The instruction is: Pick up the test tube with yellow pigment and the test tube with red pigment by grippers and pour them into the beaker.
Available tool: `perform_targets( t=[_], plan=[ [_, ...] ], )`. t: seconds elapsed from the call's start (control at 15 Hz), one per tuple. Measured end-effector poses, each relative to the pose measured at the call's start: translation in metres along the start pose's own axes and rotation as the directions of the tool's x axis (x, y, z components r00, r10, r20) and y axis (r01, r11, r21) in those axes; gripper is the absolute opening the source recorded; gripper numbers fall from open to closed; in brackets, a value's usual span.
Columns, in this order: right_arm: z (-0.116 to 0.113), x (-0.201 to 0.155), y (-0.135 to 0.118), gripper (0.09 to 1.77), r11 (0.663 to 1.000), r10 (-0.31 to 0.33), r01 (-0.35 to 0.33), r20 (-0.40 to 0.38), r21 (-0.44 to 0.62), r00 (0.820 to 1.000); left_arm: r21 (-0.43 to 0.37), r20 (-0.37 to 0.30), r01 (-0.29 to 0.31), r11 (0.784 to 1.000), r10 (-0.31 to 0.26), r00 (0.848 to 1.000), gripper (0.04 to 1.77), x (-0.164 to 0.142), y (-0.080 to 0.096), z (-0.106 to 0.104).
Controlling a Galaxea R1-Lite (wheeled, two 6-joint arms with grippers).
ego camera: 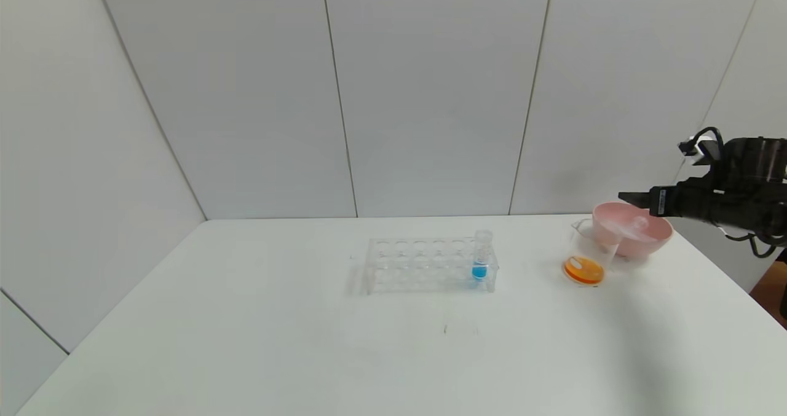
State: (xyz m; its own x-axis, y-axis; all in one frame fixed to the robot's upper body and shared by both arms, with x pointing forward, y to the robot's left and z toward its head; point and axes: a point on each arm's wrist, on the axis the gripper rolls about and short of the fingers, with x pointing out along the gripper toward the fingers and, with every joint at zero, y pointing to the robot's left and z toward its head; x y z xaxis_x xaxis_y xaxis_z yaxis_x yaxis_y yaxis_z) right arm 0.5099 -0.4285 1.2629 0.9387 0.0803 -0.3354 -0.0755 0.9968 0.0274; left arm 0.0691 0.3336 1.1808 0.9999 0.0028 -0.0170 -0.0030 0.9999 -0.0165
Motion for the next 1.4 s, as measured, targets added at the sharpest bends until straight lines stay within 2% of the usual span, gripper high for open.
perform_targets(
  t=[0.27, 0.47, 0.73, 0.93, 1.13, 1.27, 1.4],
  plan=[
    [0.016, -0.031, 0.050, 1.67, 0.999, -0.041, 0.041, 0.005, 0.024, 0.999, 0.000, 0.000, 0.000, 1.000, 0.000, 1.000, 1.72, 0.000, 0.000, 0.000],
    [0.027, -0.063, 0.082, 1.68, 0.999, -0.023, 0.022, 0.043, 0.030, 0.999, 0.000, 0.000, 0.000, 1.000, 0.000, 1.000, 1.72, 0.000, 0.000, 0.000],
    [0.036, -0.122, 0.104, 1.69, 1.000, 0.016, -0.017, 0.110, 0.011, 0.994, 0.000, 0.000, 0.000, 1.000, 0.000, 1.000, 1.72, 0.000, 0.000, 0.000],
    [0.031, -0.177, 0.111, 1.70, 1.000, 0.029, -0.029, 0.161, -0.001, 0.986, 0.000, 0.000, 0.000, 1.000, 0.000, 1.000, 1.72, 0.000, 0.000, 0.000],
    [0.023, -0.239, 0.118, 1.70, 0.999, 0.048, -0.045, 0.253, -0.019, 0.966, 0.000, 0.000, 0.000, 1.000, 0.000, 1.000, 1.72, 0.000, 0.000, 0.000],
    [0.013, -0.277, 0.121, 1.70, 0.998, 0.056, -0.049, 0.321, -0.030, 0.946, 0.000, 0.000, 0.000, 1.000, 0.000, 1.000, 1.72, 0.000, 0.000, 0.000],
    [0.001, -0.315, 0.123, 1.70, 0.998, 0.058, -0.045, 0.396, -0.044, 0.916, 0.000, 0.000, 0.000, 1.000, 0.000, 1.000, 1.72, 0.000, 0.000, 0.000]
  ],
)
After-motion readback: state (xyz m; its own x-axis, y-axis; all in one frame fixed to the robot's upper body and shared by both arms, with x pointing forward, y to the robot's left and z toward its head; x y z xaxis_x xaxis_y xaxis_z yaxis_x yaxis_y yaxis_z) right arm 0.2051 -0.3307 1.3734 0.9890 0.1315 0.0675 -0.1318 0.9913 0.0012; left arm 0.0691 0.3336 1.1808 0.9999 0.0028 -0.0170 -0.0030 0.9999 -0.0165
